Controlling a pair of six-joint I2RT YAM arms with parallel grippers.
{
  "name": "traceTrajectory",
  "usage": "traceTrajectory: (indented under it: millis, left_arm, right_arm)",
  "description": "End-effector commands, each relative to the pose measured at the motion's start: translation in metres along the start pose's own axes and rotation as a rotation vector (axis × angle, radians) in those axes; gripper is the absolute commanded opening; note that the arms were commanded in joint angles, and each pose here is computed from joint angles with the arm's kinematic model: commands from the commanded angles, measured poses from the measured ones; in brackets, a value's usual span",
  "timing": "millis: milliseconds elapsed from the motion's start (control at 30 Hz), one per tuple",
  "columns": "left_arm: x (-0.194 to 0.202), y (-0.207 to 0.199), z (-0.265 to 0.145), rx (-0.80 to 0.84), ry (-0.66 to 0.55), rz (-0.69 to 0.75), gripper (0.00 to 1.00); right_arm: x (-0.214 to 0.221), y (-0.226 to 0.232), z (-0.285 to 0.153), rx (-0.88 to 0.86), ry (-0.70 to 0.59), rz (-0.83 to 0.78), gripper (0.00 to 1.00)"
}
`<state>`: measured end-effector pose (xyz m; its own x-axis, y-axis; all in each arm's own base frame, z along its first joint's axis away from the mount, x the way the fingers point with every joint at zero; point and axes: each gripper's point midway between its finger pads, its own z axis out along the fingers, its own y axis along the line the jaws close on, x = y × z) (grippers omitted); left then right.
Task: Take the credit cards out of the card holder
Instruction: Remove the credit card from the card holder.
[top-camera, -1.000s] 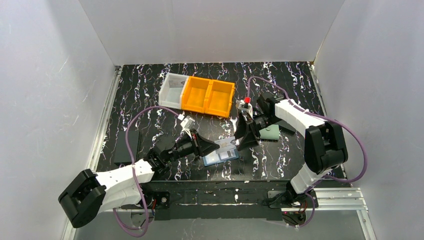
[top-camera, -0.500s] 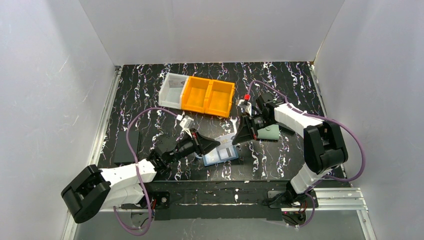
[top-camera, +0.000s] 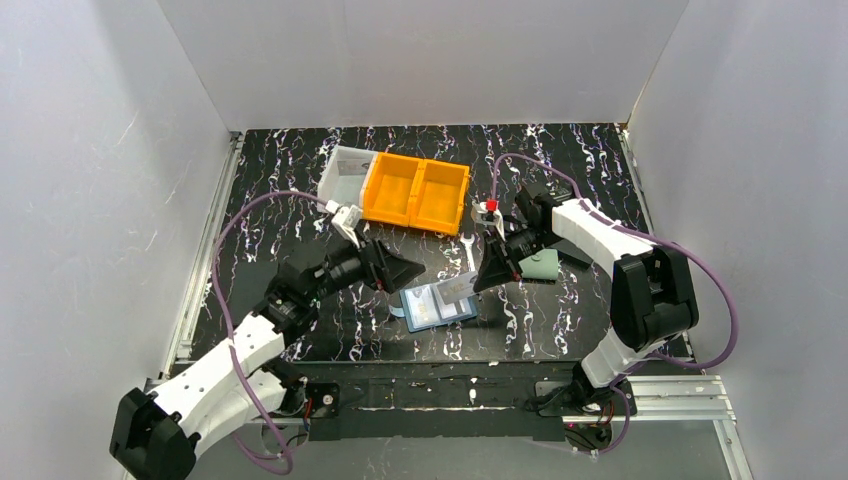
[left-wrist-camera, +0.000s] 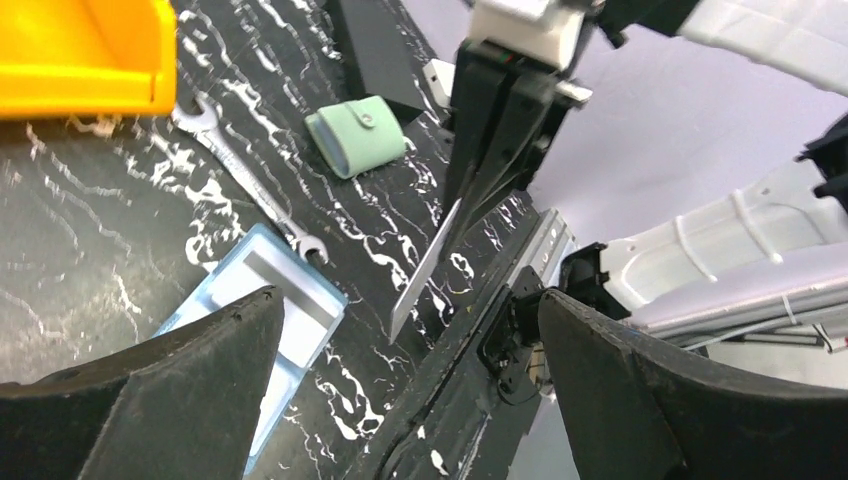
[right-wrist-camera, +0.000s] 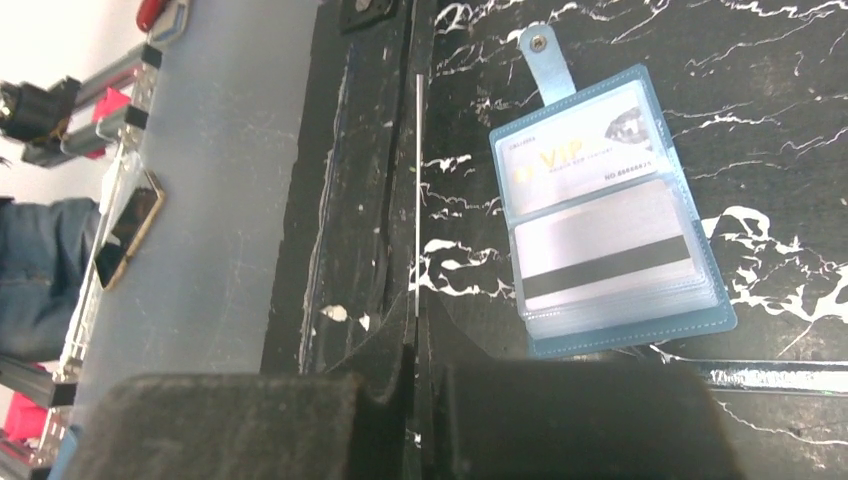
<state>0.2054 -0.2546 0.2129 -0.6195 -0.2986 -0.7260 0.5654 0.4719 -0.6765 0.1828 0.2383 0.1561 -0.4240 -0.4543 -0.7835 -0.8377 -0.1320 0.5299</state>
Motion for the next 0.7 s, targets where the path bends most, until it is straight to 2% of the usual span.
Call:
traceTrajectory:
  millis: [0,233,367,500,667]
  left_arm:
    - [0.009,-0.013,-0.008,0.021,0.199,0.059,0.98]
    - [0.000,-0.033,-0.002,0.064,0.371,0.151,0.98]
    - [0.000,-0.045,-0.001,0.097,0.427,0.381,0.95]
    - [0.012,-0.038,0.008,0.074,0.492,0.582,0.92]
    - [0.035,-0.039,0.022,0.206,0.563,0.856,0.91]
  right_arm:
    - [0.006,0.005,-0.006,-0.005,0.056,-0.065,0.01]
    - [0.011,0.001,-0.007,0.006,0.081,-0.085,0.01]
    - [0.013,0.006,-0.007,-0.023,0.080,-0.097,0.01]
    - [0.014,0.011,-0.006,-0.058,0.075,-0.089,0.01]
    - [0.015,0.014,-0.006,-0.083,0.074,-0.083,0.01]
